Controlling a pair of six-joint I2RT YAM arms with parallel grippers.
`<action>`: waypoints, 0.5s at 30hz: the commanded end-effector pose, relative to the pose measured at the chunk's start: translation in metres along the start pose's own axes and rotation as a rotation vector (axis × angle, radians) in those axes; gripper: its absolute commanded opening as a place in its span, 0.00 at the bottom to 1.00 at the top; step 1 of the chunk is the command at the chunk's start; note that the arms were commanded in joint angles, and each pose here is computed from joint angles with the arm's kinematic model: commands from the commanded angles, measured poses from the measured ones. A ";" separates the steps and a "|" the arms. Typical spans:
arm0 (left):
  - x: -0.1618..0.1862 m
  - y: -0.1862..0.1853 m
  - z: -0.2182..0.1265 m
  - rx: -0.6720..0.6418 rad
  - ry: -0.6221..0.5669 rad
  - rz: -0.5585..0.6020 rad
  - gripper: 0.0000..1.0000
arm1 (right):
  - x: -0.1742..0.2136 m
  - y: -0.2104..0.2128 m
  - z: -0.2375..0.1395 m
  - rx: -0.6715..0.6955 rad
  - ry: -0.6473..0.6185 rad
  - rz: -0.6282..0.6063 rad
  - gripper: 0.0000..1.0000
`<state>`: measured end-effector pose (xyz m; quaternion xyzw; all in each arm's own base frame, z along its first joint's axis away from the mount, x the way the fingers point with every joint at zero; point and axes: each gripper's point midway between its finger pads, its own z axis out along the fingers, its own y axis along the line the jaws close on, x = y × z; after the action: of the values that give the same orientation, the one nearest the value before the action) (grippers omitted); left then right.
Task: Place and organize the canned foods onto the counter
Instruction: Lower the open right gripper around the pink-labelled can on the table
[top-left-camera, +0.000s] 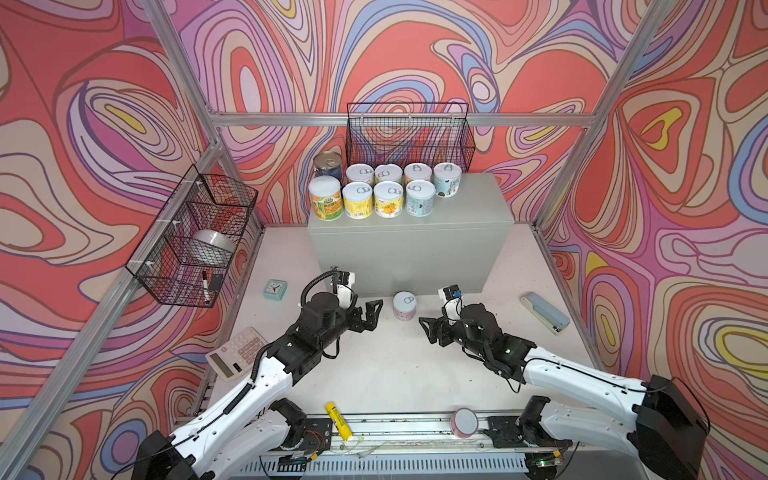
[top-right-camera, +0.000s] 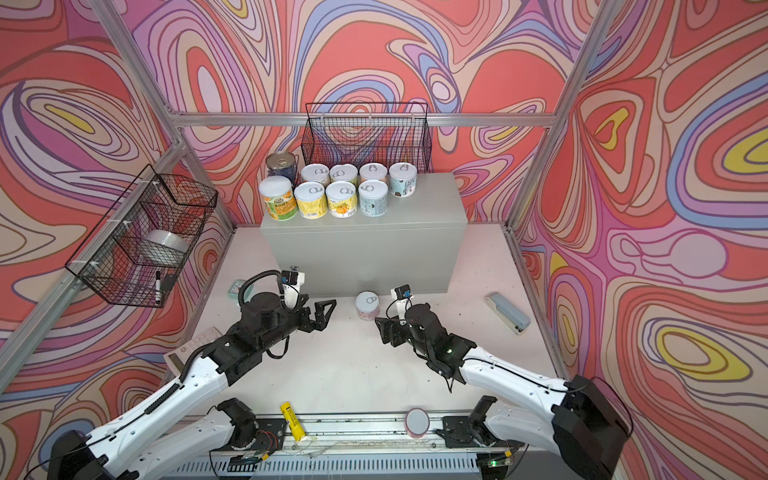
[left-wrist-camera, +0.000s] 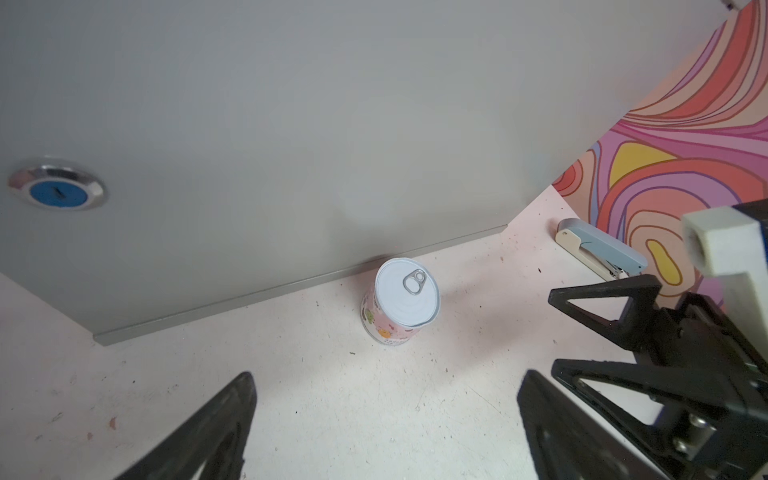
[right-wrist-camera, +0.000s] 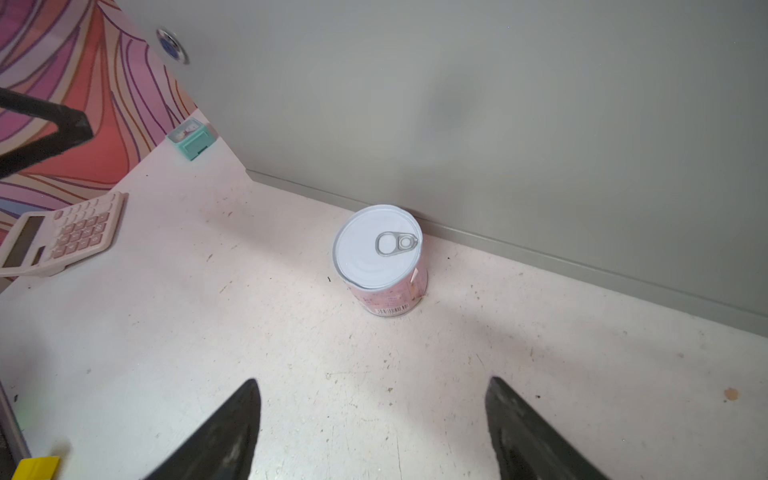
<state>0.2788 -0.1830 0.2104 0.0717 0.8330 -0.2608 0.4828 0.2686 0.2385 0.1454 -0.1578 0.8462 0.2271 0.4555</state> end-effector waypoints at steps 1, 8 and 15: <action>0.000 0.002 0.003 0.000 -0.007 -0.038 1.00 | -0.007 0.001 0.010 0.008 -0.057 0.035 0.94; 0.015 0.008 0.012 -0.002 0.004 -0.101 0.99 | 0.017 -0.003 0.043 0.022 -0.013 0.044 0.98; 0.031 0.014 0.018 -0.002 0.014 -0.162 0.98 | 0.016 -0.013 0.072 0.080 -0.079 0.089 0.98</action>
<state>0.2802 -0.1861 0.1739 0.0251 0.8450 -0.2852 0.4516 0.3031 0.2584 0.0833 -0.1190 0.8608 0.2063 0.4498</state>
